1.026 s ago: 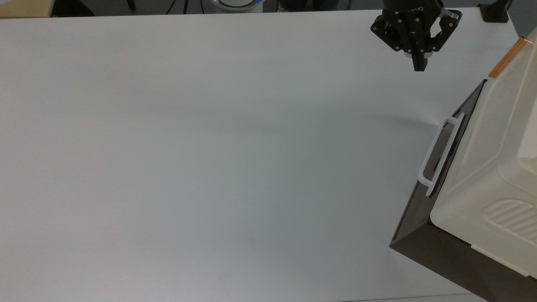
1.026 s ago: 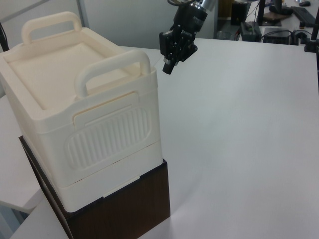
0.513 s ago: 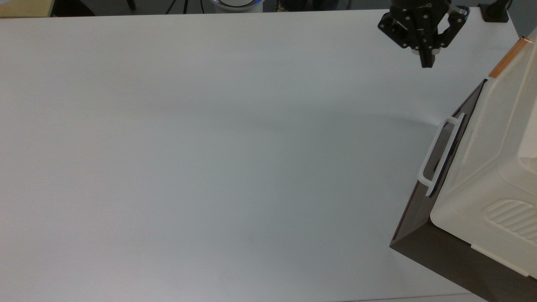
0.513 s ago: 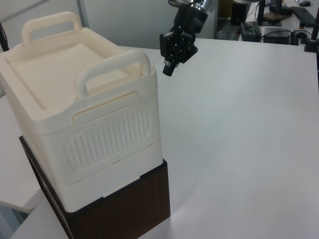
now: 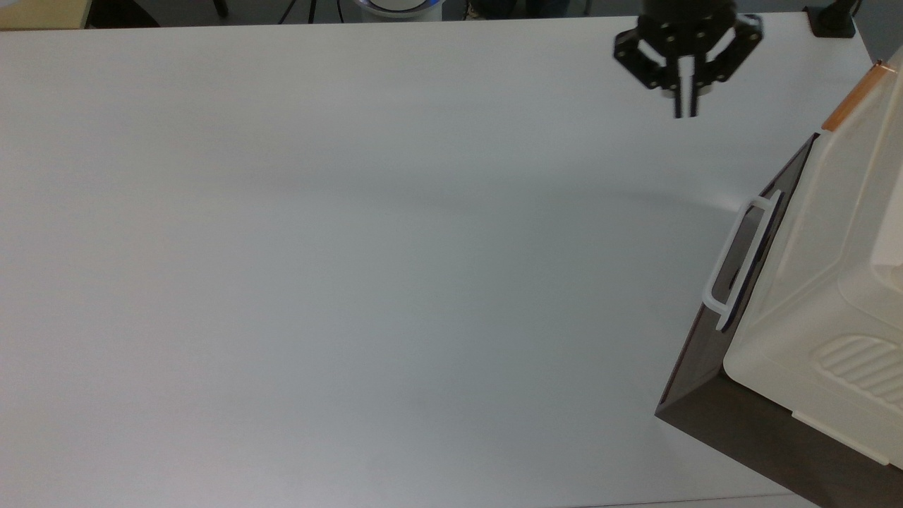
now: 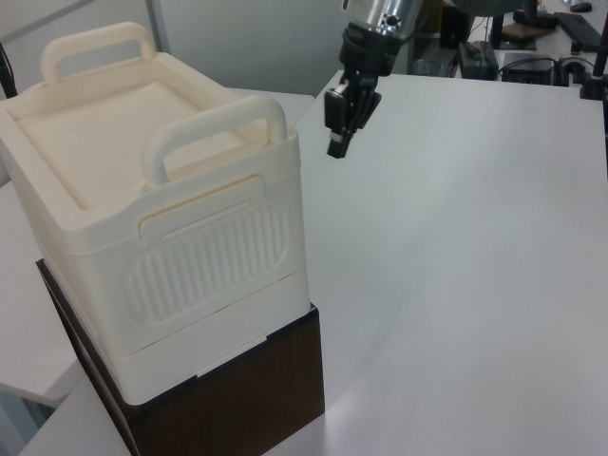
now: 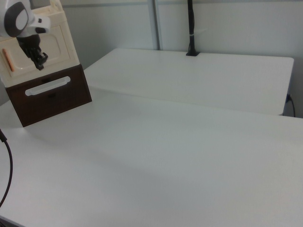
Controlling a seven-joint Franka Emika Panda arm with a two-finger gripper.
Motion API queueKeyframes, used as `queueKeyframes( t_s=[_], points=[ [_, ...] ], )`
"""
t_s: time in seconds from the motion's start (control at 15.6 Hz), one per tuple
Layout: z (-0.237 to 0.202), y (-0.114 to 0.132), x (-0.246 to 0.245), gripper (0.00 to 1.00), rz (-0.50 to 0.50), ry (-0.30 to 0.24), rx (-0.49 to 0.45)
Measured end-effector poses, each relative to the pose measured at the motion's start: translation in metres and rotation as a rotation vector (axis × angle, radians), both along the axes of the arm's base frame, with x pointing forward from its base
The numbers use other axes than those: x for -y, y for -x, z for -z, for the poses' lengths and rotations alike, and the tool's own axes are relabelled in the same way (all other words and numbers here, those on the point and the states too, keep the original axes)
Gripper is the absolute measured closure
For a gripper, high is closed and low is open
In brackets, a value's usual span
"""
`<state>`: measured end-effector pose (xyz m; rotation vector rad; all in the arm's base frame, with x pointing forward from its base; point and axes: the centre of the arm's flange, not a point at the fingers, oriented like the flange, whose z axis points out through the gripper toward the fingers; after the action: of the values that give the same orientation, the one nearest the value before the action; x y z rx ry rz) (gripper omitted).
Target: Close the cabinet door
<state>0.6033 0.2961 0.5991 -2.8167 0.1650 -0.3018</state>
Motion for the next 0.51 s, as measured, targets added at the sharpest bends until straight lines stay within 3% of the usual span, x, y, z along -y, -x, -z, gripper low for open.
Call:
queueKeyframes(
  t_s=[0.06,0.26,0.51],
  points=[
    [0.006,-0.002,0.014,0.81,-0.038,0.044,-0.026],
    [0.016,-0.008,0.073,0.52,-0.135,0.132,-0.131],
    [0.012,-0.002,0.142,0.12,-0.162,0.256,-0.235]
  ],
)
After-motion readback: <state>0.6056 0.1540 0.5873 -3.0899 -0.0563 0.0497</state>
